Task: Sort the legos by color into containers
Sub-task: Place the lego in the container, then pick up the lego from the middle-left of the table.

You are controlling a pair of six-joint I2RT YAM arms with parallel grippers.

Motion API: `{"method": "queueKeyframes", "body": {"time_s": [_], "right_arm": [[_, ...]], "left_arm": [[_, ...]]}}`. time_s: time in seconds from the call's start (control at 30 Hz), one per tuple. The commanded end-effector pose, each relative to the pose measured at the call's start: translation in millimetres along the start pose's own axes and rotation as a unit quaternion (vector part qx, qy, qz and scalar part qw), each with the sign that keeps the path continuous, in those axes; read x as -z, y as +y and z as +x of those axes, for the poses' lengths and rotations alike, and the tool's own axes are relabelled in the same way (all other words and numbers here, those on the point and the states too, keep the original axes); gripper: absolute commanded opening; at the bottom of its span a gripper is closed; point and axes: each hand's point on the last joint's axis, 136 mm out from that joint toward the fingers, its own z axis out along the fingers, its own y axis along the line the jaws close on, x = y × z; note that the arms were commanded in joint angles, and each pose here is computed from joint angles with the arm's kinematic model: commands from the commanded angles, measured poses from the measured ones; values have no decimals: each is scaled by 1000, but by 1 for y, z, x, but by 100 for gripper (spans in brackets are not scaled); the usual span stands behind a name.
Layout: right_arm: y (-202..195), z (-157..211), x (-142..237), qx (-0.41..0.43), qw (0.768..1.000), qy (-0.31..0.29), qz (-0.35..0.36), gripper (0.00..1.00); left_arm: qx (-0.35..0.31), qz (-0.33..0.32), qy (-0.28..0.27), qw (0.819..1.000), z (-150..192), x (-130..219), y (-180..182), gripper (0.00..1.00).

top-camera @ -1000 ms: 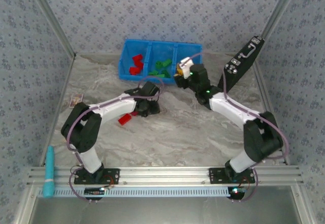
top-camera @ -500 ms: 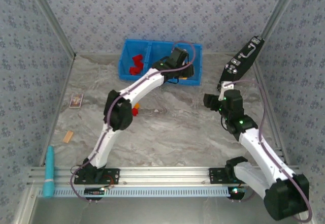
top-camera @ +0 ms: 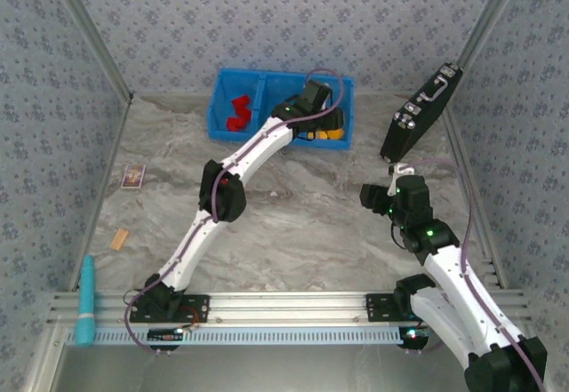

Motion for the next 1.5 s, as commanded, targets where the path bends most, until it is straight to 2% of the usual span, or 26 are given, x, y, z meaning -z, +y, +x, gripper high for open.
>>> {"method": "queueKeyframes", "body": {"time_s": [0.0,0.17,0.3,0.43,0.57,0.67,0.77,0.83,0.97,1.03,1.07,1.2,1.47], "right_arm": [[6,-4,0,-2,1000,2,-10,67],[9,-10,-2,1,1000,0,-14,67],[15,-6,-9,5,1000,13,-20,67],[20,-11,-10,23,1000,13,-18,67],[44,-18,-20,35,998,15,-52,67],[74,-18,-37,66,994,35,-75,67],[109,-21,-59,103,989,53,-92,67],[131,-23,-75,112,986,62,-109,67],[181,-37,-103,127,977,78,-153,67],[202,-39,-114,139,971,89,-171,67],[220,-52,-117,142,969,81,-186,67],[257,-52,-137,152,959,106,-215,67],[291,-34,-155,158,946,140,-244,67]], "left_arm": [[-30,50,-46,997,-45,56,-35,64],[-74,38,-50,995,-62,123,-39,65],[-127,-28,-49,990,-53,175,-7,66],[-143,-89,-46,985,-18,218,56,68],[-83,-160,-20,983,29,261,138,68],[-57,-206,-2,977,73,287,184,68],[-16,-214,15,977,119,293,209,70],[11,-183,17,983,145,283,211,71],[26,-207,22,978,178,278,234,75],[15,-227,25,974,186,278,244,77],[8,-234,26,972,189,277,249,78],[-3,-247,44,968,203,268,260,80],[-23,-261,55,963,205,250,269,82]]}}
